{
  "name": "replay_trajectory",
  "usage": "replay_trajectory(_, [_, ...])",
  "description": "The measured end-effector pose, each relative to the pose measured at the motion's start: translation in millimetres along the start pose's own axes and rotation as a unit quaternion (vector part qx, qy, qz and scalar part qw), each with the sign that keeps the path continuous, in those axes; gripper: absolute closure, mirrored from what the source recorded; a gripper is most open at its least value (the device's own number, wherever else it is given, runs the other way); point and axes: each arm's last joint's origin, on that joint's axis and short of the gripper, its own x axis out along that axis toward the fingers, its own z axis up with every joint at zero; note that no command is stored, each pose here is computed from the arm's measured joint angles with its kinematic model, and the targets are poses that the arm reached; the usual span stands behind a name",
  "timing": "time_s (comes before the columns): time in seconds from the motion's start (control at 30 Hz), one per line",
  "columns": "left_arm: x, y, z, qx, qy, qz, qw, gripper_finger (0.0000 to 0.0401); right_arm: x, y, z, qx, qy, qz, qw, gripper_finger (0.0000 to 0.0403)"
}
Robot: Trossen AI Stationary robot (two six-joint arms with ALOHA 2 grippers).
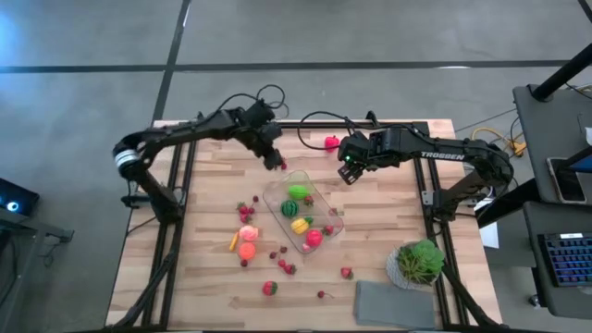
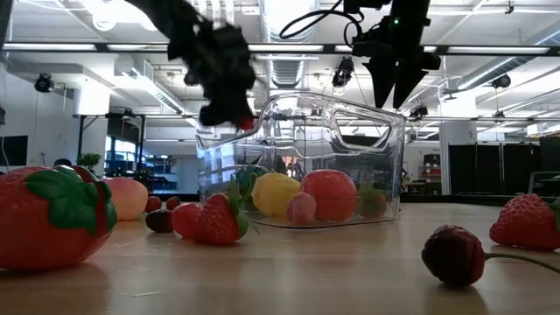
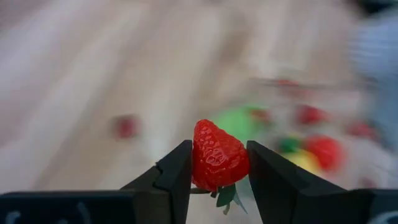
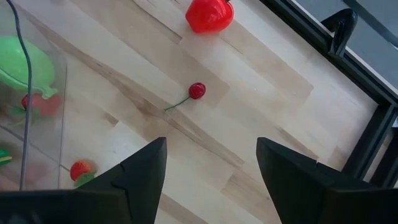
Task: Pick and placing Produce into tupperware
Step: Put the red strawberry into the transparent bin, then put the red apple into the transparent bin
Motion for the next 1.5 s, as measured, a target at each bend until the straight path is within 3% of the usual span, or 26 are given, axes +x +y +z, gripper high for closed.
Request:
replay_trajectory(0.1, [-6.5,-28.7,-0.9,0.044,-0.020,-0.048,0.998,0.0279,0.0,0.0,-0.1,0.000,0.000,0.000,1.000,0.0165])
replay_trajectory(0.33, [10.0,-58.8,-13.9,0.065,0.017,-0.075,0.995,0.0267,0.0,-0.7,-1.0,-0.001,0.005,-0.004,1.000,0.0164])
replay_trajectory(0.47, [19.8,-63.9,-18.1,0.030,0.038,-0.078,0.996,0.0238,-0.1,-1.9,-2.5,0.002,0.012,-0.009,1.000,0.0158])
replay_trajectory(0.87, [17.8,-67.3,-17.3,0.006,0.035,-0.077,0.996,0.0126,-0.4,-7.2,-8.5,0.002,0.046,-0.031,0.998,0.0151])
replay_trajectory(1.03, [8.0,-68.7,-14.9,-0.001,0.010,-0.046,0.999,0.0120,5.2,-14.6,0.6,0.033,0.048,-0.020,0.998,0.0151])
replay_trajectory(1.23, [-14.9,-70.8,-16.6,-0.018,-0.041,0.023,0.999,0.0120,32.0,-35.4,35.8,0.154,0.033,0.029,0.987,0.0151])
replay_trajectory(1.4, [-46.5,-77.0,-19.9,-0.025,-0.100,0.060,0.993,0.0120,69.5,-44.4,62.3,0.165,0.037,0.074,0.983,0.0150])
replay_trajectory(1.5, [-62.5,-79.7,-24.8,-0.026,-0.126,0.068,0.989,0.0120,90.7,-43.9,70.0,0.141,0.040,0.074,0.986,0.0154])
